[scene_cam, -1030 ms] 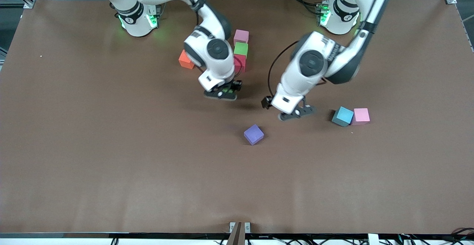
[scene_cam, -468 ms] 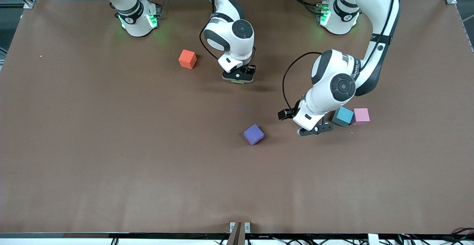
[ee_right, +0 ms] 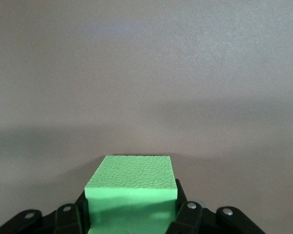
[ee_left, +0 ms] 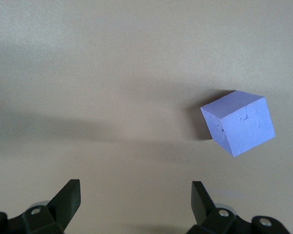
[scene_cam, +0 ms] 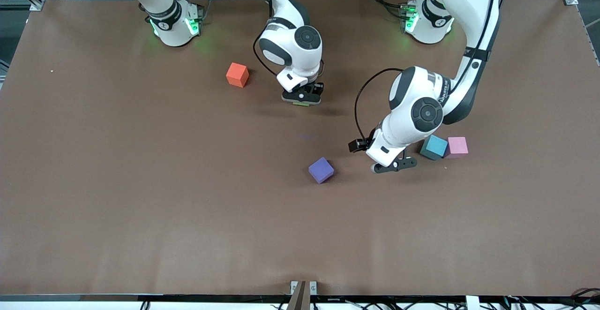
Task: Arrange blocks into number 1
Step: 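Place the green cube below the red while the left gripper grasps purple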
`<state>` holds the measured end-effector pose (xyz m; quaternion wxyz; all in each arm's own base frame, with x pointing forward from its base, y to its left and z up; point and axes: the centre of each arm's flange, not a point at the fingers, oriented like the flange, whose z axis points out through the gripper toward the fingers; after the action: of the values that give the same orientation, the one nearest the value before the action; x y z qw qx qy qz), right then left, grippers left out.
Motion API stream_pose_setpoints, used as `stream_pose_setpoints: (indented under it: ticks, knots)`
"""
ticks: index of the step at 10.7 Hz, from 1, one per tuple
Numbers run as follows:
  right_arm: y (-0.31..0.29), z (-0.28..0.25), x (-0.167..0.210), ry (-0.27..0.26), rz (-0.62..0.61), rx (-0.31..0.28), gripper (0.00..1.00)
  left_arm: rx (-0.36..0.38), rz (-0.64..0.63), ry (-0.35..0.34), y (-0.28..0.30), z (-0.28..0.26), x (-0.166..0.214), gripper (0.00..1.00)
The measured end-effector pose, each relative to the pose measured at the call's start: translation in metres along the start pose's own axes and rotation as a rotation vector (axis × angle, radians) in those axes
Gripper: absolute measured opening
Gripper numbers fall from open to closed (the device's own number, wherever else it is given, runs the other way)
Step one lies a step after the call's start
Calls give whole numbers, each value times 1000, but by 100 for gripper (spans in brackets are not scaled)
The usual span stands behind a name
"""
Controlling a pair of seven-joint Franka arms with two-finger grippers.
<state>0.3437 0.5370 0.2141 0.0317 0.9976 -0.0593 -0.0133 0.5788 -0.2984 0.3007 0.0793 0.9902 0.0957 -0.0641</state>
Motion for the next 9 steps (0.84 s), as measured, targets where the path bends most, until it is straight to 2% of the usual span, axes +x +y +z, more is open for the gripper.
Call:
stream_pose_setpoints:
  ticks: [3,5,8,9]
  knots:
    - [-1,3,-4,4,10,-7,64,8,6,-10,3,8,-3,100]
    - [-1,3,-4,5,110,-7,71,-1,21,-14,18,14,-7,100]
    - [-3,-3,4,17,164,3,100,-44,-2,-3,42,18,3,100]
    - [0,-10,14,26,154,-1,100,-50,-16,3,45,22,11,100]
